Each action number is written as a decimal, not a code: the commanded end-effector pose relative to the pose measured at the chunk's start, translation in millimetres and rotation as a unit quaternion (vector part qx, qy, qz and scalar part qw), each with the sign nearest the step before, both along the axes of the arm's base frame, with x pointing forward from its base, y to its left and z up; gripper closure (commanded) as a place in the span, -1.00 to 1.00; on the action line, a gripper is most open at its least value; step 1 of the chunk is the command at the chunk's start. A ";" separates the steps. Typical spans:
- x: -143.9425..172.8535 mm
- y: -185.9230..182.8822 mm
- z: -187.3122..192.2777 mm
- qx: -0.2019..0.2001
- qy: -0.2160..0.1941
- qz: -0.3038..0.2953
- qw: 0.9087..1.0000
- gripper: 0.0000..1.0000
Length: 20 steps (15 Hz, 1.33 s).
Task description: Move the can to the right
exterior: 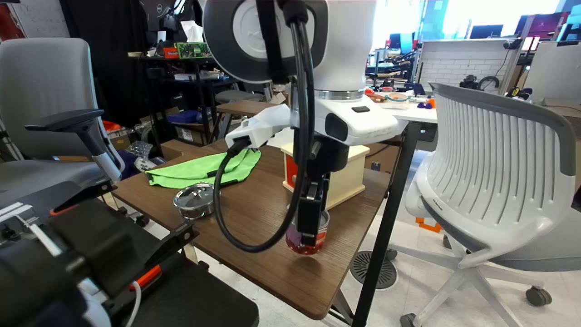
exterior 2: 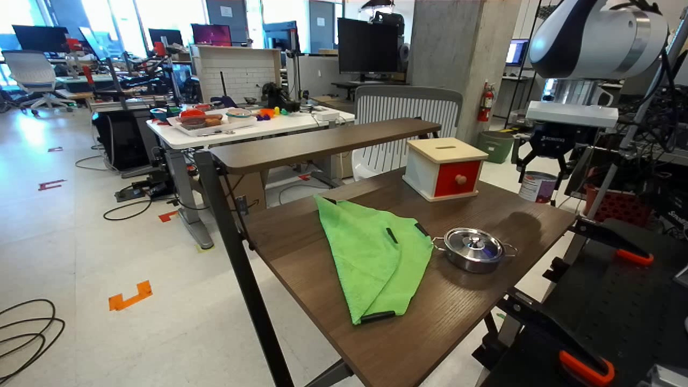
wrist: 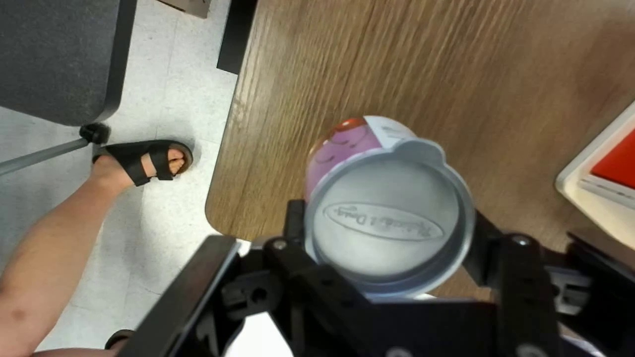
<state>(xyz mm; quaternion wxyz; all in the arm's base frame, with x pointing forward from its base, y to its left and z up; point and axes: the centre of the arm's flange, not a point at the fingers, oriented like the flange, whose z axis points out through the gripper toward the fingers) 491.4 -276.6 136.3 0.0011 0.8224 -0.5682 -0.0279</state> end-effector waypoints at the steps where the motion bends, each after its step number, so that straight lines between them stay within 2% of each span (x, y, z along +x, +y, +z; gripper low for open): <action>1: 6.6 -20.2 -16.2 -0.004 0.004 -0.016 1.000 0.07; 8: 6.6 -31.8 -32.1 -0.028 0.018 -0.013 0.999 0.07; 9: 6.8 -32.4 -32.3 -0.032 0.019 -0.012 0.999 -0.60; 10: 7.8 -33.2 -31.8 -0.035 0.019 -0.011 0.999 -0.87; 11: 7.6 -33.6 -31.5 -0.037 0.018 -0.010 0.999 -1.00; 15: 6.2 -28.5 -17.5 -0.020 0.016 -0.010 1.000 -1.00; 20: -3.1 -12.3 38.1 -0.029 0.000 0.010 1.000 -1.00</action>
